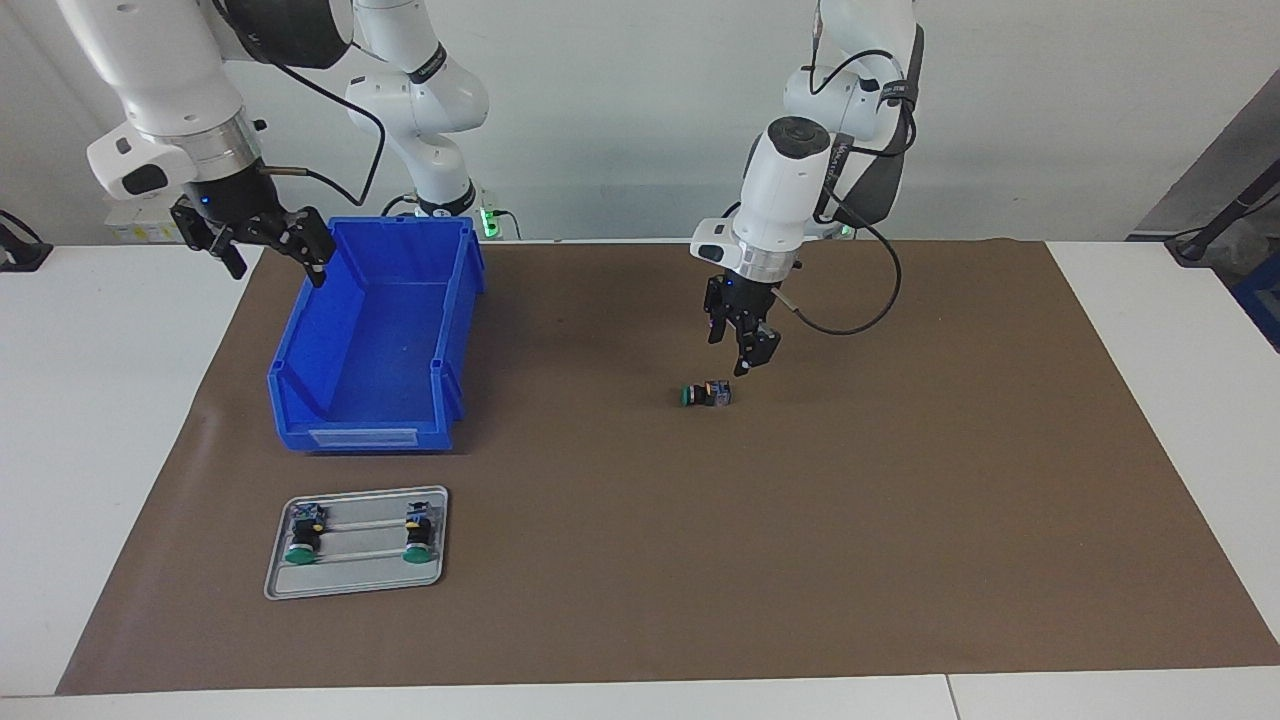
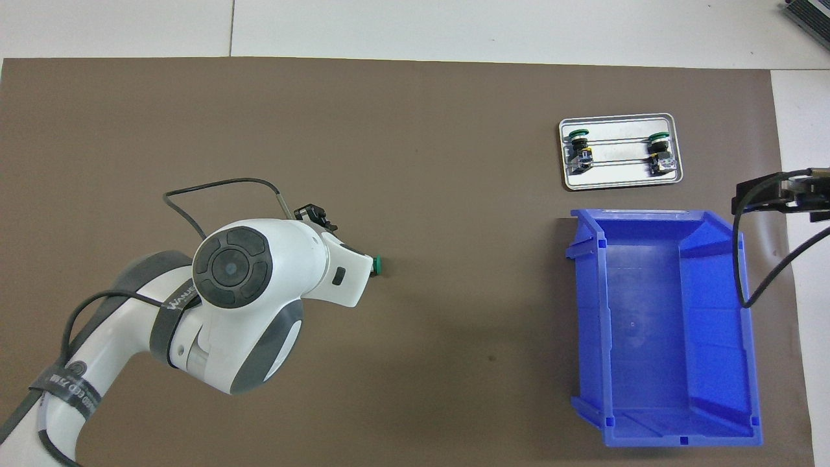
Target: Place and press button with both arms
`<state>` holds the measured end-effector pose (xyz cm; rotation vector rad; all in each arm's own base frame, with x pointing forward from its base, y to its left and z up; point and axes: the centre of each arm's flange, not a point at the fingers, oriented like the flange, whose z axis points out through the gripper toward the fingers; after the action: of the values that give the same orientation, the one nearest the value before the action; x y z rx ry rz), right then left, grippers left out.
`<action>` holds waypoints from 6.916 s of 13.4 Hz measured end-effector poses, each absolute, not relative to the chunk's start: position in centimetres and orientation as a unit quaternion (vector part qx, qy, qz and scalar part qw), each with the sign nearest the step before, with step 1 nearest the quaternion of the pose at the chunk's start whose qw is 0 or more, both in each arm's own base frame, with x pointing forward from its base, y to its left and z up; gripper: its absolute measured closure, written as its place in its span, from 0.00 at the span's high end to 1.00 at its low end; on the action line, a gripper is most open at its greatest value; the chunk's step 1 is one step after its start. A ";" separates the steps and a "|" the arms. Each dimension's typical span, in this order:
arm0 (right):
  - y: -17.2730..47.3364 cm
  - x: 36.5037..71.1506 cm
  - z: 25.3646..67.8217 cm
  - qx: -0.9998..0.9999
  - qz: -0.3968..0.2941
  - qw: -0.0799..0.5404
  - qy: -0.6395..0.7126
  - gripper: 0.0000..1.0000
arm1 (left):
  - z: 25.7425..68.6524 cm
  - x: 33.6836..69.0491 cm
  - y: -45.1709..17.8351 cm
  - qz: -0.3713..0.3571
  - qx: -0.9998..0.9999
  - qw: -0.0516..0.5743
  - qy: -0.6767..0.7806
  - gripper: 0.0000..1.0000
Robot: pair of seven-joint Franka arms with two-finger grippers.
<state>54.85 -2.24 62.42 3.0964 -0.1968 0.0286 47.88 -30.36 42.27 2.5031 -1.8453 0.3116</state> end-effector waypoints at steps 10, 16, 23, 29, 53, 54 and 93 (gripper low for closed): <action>-0.2 54.8 61.3 0.999 -0.003 0.014 -0.045 1.00 | 36.6 45.6 -32.8 0.053 0.749 0.010 -0.660 0.74; -0.6 54.5 61.4 0.999 -0.008 0.014 -0.049 1.00 | 33.1 46.1 -34.8 0.059 0.763 0.012 -0.643 0.74; -0.3 54.5 61.4 0.999 -0.008 0.014 -0.047 1.00 | 31.7 46.6 -36.0 0.056 0.767 0.013 -0.639 0.74; -0.3 54.5 61.4 0.999 -0.008 0.014 -0.047 1.00 | 29.9 46.4 -36.4 0.048 0.765 0.013 -0.642 0.74; -0.3 54.5 61.4 0.999 -0.008 0.014 -0.047 1.00 | 28.9 46.6 -36.2 0.048 0.696 0.006 -0.717 0.71; -0.3 54.5 61.4 0.999 -0.008 0.014 -0.047 1.00 | 28.8 46.5 -36.2 0.047 0.695 0.006 -0.717 0.66; -0.3 54.5 61.4 0.999 -0.008 0.014 -0.047 1.00 | 36.3 56.6 -20.1 0.262 0.790 0.271 -0.485 0.40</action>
<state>54.52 -0.32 61.42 3.1105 -0.1449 -0.0250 56.60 -20.15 36.28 2.1273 -1.3057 0.7052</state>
